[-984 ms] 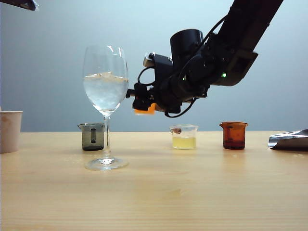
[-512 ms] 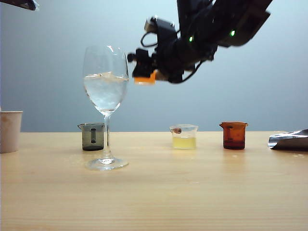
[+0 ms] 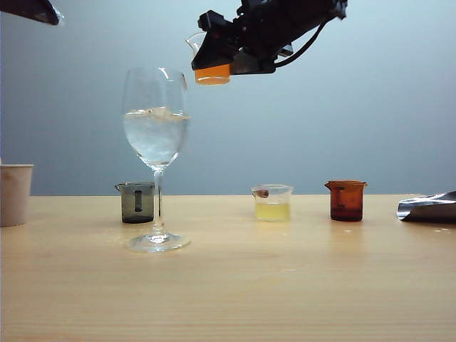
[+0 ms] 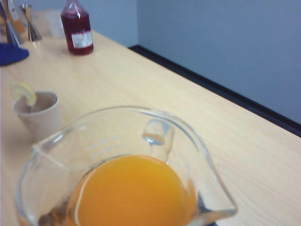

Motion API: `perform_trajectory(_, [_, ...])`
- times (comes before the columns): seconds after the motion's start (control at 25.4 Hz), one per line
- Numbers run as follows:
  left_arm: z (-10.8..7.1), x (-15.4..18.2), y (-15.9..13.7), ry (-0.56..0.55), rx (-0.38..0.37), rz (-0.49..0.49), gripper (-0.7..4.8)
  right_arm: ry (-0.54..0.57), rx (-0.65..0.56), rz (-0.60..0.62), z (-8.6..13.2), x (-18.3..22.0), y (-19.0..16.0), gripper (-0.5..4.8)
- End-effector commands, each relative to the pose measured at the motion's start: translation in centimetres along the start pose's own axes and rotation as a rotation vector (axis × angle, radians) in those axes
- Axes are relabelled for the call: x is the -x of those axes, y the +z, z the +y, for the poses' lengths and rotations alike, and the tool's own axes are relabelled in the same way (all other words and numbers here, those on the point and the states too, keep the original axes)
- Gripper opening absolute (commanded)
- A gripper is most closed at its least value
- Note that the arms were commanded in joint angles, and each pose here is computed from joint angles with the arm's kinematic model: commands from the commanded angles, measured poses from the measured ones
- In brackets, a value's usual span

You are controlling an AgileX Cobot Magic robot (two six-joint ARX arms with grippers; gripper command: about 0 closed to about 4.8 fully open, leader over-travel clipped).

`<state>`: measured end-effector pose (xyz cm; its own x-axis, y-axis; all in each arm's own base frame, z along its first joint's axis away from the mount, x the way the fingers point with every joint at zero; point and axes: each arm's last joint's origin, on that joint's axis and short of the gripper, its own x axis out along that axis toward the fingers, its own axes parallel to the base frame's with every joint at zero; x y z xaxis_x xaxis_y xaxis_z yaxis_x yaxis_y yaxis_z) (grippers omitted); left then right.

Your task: Pick up the second measuring cup from the left, pour the orange juice inside into the goblet, and finally put the measuring cup back in its original place.

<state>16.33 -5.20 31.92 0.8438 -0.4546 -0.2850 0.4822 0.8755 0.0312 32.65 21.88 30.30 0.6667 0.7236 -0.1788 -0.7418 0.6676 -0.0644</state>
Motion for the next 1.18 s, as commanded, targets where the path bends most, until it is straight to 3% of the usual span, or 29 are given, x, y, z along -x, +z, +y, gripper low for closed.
perform_trajectory(0.04, [-0.3, 0.0, 0.2, -0.055, 0.032, -0.010, -0.05, 0.035, 0.070, 0.008, 0.3, 0.6, 0.6, 1.56])
perform_trajectory(0.51, [-3.7, -0.3, -0.1, -0.097, -0.007, 0.041, -0.05, 0.081, 0.253, 0.019, 1.6, 0.8, 0.9, 1.56])
perform_trajectory(1.18, [-3.7, -0.3, -0.1, -0.083, 0.002, 0.046, -0.05, 0.109, 0.561, 0.052, 2.3, 2.2, 1.7, 1.43])
